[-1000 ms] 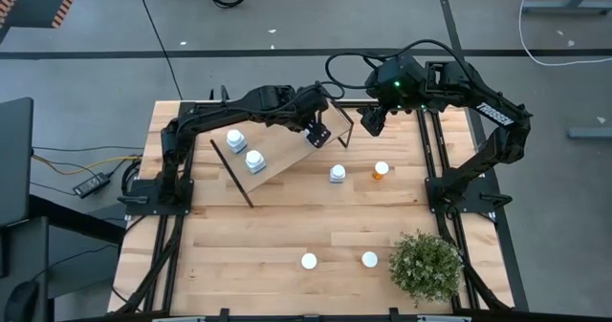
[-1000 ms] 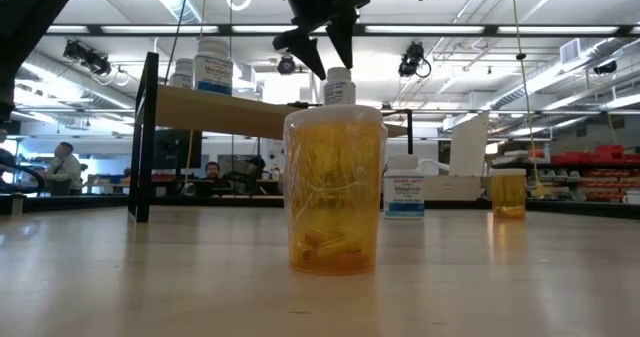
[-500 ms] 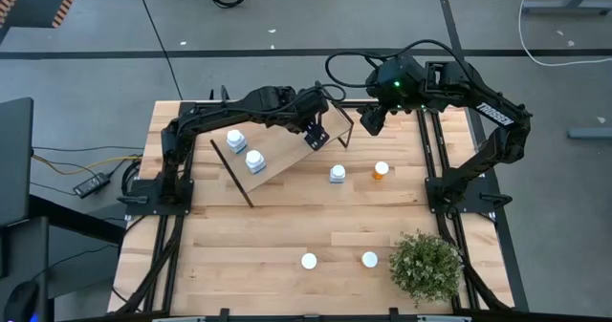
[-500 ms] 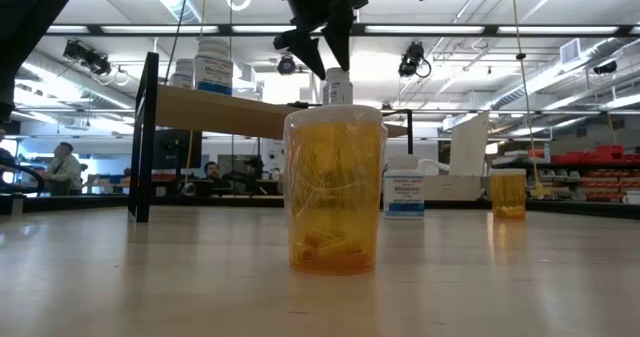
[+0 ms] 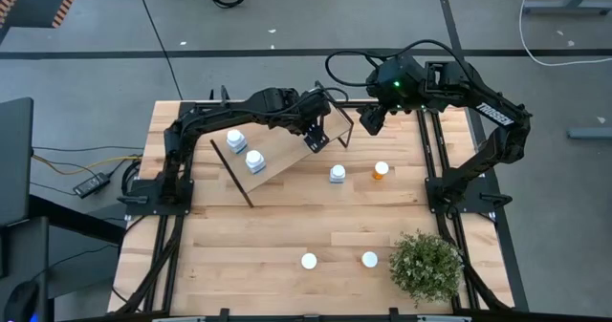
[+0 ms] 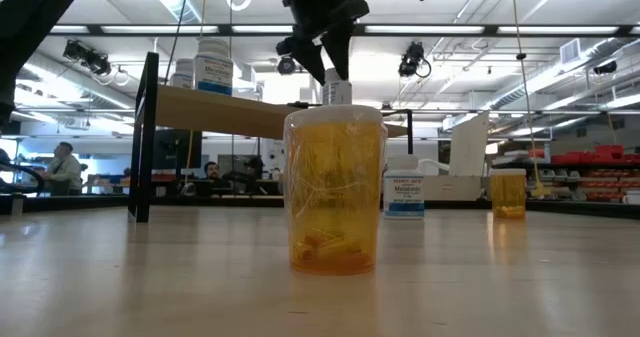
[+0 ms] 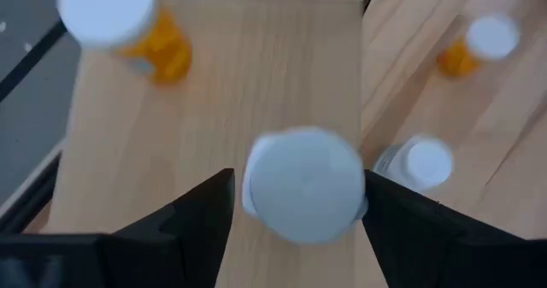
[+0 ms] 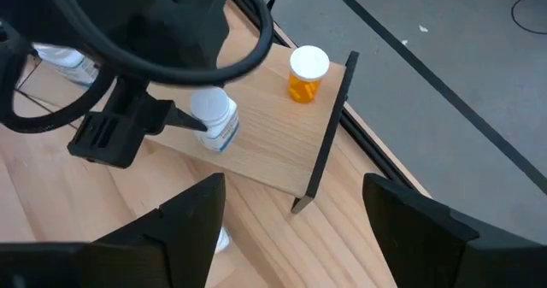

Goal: Pick and place medicine bottles onto shelf by color
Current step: Put the white pill bottle on the shelf

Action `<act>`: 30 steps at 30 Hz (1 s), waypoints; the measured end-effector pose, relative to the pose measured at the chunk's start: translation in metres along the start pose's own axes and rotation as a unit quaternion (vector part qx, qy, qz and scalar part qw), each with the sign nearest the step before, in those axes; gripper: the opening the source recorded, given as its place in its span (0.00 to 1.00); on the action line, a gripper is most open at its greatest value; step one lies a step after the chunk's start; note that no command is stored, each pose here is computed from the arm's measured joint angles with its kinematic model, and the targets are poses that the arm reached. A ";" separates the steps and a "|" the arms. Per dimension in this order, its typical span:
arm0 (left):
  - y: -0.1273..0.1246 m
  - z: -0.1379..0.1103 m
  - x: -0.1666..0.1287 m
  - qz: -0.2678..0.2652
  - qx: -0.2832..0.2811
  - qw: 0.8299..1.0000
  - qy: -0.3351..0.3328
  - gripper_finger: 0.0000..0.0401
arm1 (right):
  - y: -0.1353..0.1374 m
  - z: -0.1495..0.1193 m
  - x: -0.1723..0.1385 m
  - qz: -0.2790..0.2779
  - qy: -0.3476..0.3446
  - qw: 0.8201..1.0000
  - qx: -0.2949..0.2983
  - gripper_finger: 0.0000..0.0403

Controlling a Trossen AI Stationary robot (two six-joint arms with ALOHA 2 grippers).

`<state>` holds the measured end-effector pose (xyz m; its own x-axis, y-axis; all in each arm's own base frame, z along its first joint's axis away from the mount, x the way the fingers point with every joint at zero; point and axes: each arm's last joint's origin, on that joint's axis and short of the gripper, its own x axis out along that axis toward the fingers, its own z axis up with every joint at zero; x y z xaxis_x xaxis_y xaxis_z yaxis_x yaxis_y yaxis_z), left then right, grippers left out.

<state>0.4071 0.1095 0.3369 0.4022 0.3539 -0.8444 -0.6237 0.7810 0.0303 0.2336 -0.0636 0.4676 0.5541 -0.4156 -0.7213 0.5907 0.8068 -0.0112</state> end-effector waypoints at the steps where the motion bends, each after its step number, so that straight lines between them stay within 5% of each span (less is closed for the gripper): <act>1: -0.001 0.001 0.002 -0.001 0.000 1.000 -0.003 0.60 | 0.000 0.000 0.000 0.000 0.001 1.000 0.000 0.70; 17: -0.005 0.001 0.002 -0.004 0.002 1.000 -0.008 0.51 | -0.001 -0.002 0.000 -0.003 0.009 1.000 0.005 0.70; 30: 0.012 -0.018 -0.022 0.037 0.038 0.996 0.075 0.51 | 0.000 -0.002 0.000 -0.003 0.009 1.000 0.003 0.70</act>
<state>0.3779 0.1018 0.3464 0.2485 0.3345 -0.9090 -0.5936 0.7942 0.1300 0.2323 -0.0632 0.4662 0.5401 -0.4121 -0.7338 0.5967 0.8024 -0.0114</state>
